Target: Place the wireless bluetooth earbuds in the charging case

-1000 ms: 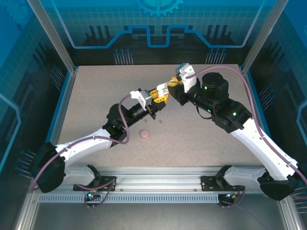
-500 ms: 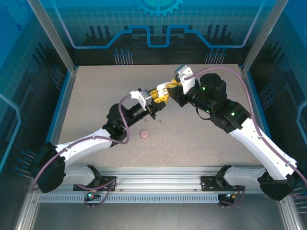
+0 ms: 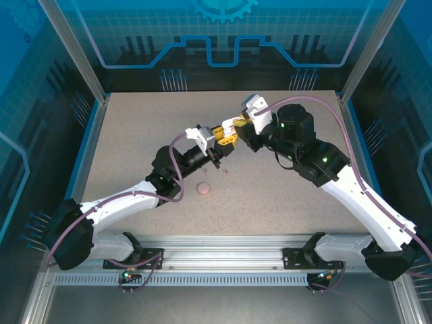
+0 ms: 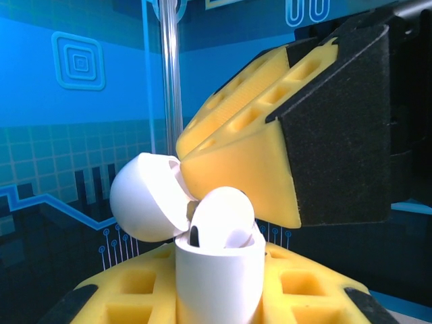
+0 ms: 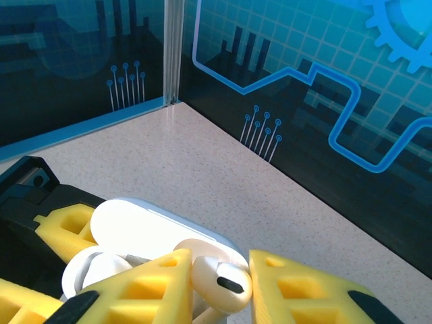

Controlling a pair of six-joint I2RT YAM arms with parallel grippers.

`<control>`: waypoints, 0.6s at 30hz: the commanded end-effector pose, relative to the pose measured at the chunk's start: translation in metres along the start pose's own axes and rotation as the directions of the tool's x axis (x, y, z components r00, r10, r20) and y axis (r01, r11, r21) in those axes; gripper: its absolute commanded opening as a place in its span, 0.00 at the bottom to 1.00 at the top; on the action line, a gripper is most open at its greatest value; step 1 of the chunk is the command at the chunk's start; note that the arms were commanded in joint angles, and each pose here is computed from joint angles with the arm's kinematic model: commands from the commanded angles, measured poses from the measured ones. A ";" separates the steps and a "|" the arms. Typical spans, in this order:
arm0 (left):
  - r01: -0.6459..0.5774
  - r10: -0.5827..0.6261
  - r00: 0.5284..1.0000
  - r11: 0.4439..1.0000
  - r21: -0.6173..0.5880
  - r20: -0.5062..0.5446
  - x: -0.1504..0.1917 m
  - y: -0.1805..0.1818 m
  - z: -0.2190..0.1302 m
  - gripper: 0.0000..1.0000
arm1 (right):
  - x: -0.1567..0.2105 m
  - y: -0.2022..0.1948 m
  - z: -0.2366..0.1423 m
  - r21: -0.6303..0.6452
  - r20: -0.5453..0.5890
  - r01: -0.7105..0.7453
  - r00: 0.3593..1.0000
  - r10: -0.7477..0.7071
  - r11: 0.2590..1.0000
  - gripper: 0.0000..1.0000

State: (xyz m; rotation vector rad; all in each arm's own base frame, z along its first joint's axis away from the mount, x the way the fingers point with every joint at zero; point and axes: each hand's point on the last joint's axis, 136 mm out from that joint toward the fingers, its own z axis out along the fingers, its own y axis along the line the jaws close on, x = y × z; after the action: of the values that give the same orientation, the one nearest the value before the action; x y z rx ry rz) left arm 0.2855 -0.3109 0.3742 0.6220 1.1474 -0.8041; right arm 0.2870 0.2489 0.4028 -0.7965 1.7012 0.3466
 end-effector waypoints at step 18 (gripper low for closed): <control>-0.021 0.019 0.994 1.000 0.015 0.109 -0.037 -0.004 0.006 0.00 | 0.020 0.029 -0.003 -0.106 -0.085 0.137 0.986 -0.146 0.985 0.24</control>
State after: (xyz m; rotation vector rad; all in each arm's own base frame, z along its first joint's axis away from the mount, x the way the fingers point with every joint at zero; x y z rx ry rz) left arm 0.2858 -0.3117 0.3725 0.6252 1.1524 -0.8044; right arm 0.2837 0.2482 0.4015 -0.8682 1.6686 0.2454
